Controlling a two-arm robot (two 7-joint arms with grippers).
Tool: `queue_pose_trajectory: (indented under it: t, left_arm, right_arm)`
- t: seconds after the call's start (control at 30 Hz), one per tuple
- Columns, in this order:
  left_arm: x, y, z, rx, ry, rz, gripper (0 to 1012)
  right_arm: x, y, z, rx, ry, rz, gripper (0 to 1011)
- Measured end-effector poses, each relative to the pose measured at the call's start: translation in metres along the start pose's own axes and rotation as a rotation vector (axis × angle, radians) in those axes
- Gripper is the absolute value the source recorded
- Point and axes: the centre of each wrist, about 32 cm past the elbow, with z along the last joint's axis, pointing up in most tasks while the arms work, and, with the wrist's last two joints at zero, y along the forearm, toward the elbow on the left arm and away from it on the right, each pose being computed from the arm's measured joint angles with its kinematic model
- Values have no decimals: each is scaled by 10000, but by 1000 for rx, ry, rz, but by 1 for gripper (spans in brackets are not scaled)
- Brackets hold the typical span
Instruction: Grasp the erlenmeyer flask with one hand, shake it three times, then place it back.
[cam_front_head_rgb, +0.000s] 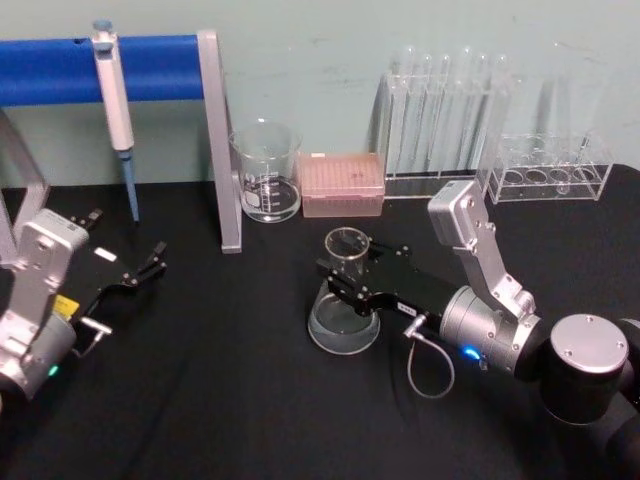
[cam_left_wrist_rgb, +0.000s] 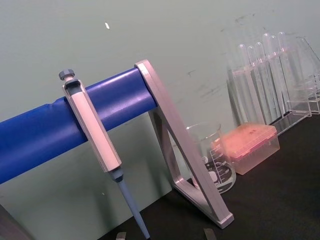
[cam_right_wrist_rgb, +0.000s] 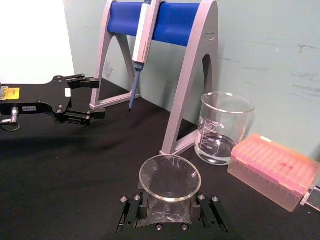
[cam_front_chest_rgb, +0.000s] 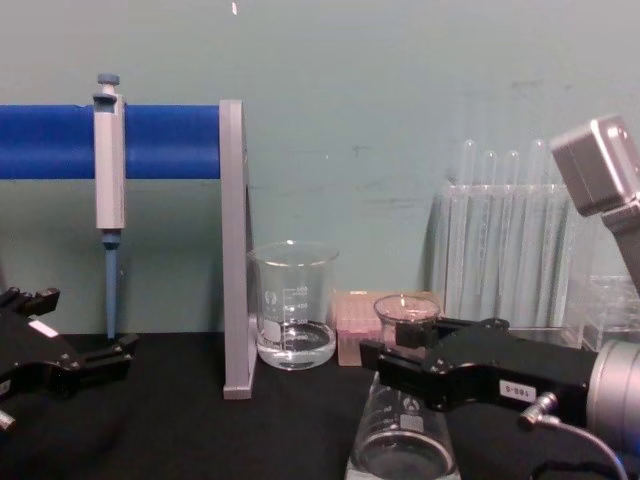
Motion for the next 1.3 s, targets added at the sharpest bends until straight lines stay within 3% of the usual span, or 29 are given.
queue_pose_trajectory:
  t: [0.23,0.9,1.13,1.3]
  left_arm:
    - [0,0,0,0,0,0,1001]
    - [0,0,0,0,0,0,1001]
    - [0,0,0,0,0,0,1001]
    - [0,0,0,0,0,0,1001]
  right_arm:
    - [15,-20,72,19,8,-17,451]
    - [112,-256,802,116,-8,-97,451]
    - [155,-379,943,149,-13,-102,450]
    - [172,-419,980,158,-17,-102,450]
